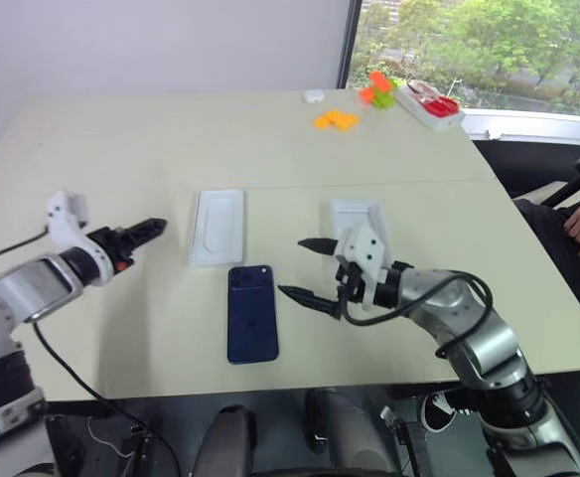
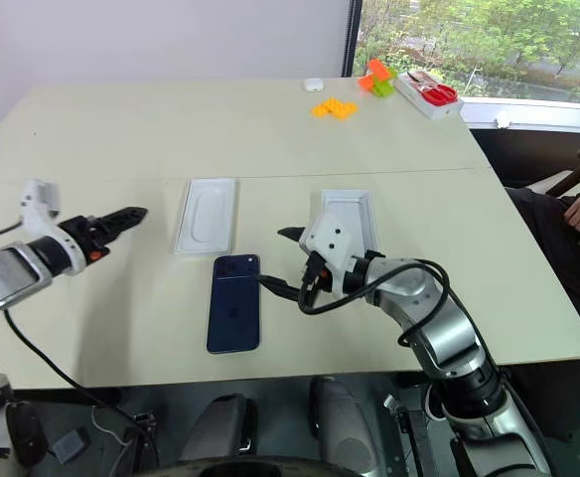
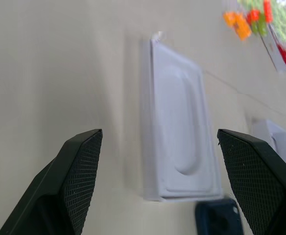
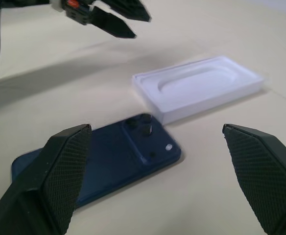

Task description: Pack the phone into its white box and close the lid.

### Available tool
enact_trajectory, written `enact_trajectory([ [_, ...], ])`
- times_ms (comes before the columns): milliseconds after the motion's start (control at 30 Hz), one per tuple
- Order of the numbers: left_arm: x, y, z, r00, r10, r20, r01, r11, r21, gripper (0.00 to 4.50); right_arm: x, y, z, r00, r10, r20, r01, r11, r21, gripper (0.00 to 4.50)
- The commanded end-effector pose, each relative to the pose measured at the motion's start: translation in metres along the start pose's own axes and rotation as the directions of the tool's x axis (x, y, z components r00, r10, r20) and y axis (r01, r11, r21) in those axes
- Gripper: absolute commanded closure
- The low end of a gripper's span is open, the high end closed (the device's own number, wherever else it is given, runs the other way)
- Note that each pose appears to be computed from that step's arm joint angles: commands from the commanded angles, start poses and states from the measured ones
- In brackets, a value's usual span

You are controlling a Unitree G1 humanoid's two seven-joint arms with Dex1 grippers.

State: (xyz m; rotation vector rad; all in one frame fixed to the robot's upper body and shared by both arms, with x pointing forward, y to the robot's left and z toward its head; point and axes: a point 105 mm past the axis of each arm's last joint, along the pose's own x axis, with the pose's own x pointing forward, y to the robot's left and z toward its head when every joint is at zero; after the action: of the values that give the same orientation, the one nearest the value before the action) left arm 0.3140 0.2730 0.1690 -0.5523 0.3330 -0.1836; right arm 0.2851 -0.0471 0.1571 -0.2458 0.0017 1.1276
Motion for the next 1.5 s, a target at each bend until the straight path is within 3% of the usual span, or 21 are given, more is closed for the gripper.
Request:
enact_trajectory([
  [33, -0.008, 0.005, 0.023, 0.989, 0.035, 0.146, -0.058, 0.986, 0.154, 0.49, 0.018, -0.013, 0.011, 0.999, -0.032, -0.002, 0.032, 0.999, -0.030, 0.84],
  [133, -0.010, 0.007, 0.024, 0.977, 0.030, 0.211, -0.096, 0.946, 0.309, 0.49, 0.036, -0.015, 0.018, 1.000, -0.021, -0.011, 0.021, 0.999, -0.036, 2.39],
  [267, -0.014, 0.009, 0.007, 0.985, -0.017, 0.173, -0.074, 0.859, 0.506, 0.49, 0.067, -0.021, 0.024, 0.997, -0.054, -0.050, 0.050, 0.995, -0.085, 4.47],
  [367, -0.020, 0.016, -0.011, 0.993, -0.044, 0.110, -0.030, 0.801, 0.598, 0.49, 0.096, -0.022, 0.027, 0.992, -0.080, -0.093, 0.067, 0.989, -0.128, 4.47],
  [633, -0.030, 0.043, -0.025, 0.997, 0.005, 0.079, -0.052, 0.792, 0.608, 0.49, 0.145, -0.016, 0.007, 0.964, -0.054, -0.261, 0.004, 0.982, -0.188, 4.47],
  [767, -0.030, 0.038, -0.025, 0.995, -0.026, 0.091, -0.033, 0.804, 0.593, 0.49, 0.156, -0.019, -0.016, 0.919, -0.075, -0.386, 0.018, 0.989, -0.149, 4.47],
  [967, -0.031, 0.033, -0.025, 0.994, -0.053, 0.093, -0.010, 0.814, 0.580, 0.49, 0.160, -0.010, -0.028, 0.896, -0.011, -0.444, -0.044, 0.993, -0.113, 4.47],
  [1133, -0.029, 0.033, -0.027, 0.994, -0.059, 0.088, -0.003, 0.817, 0.577, 0.49, 0.163, 0.001, -0.018, 0.918, 0.046, -0.394, -0.099, 0.988, -0.115, 4.47],
  [1300, -0.024, 0.026, -0.027, 0.994, -0.078, 0.083, 0.017, 0.820, 0.572, 0.49, 0.159, -0.019, 0.005, 0.951, -0.025, -0.308, -0.019, 0.990, -0.141, 4.47],
  [1400, -0.015, 0.003, -0.019, 0.986, -0.137, 0.097, 0.065, 0.843, 0.533, 0.49, 0.141, -0.033, 0.037, 0.984, -0.055, -0.172, 0.018, 0.978, -0.207, 4.47],
  [1500, -0.007, -0.016, -0.017, 0.983, -0.163, 0.088, 0.089, 0.833, 0.546, 0.49, 0.117, -0.034, 0.050, 0.994, -0.045, -0.100, 0.022, 0.976, -0.218, 4.47],
])
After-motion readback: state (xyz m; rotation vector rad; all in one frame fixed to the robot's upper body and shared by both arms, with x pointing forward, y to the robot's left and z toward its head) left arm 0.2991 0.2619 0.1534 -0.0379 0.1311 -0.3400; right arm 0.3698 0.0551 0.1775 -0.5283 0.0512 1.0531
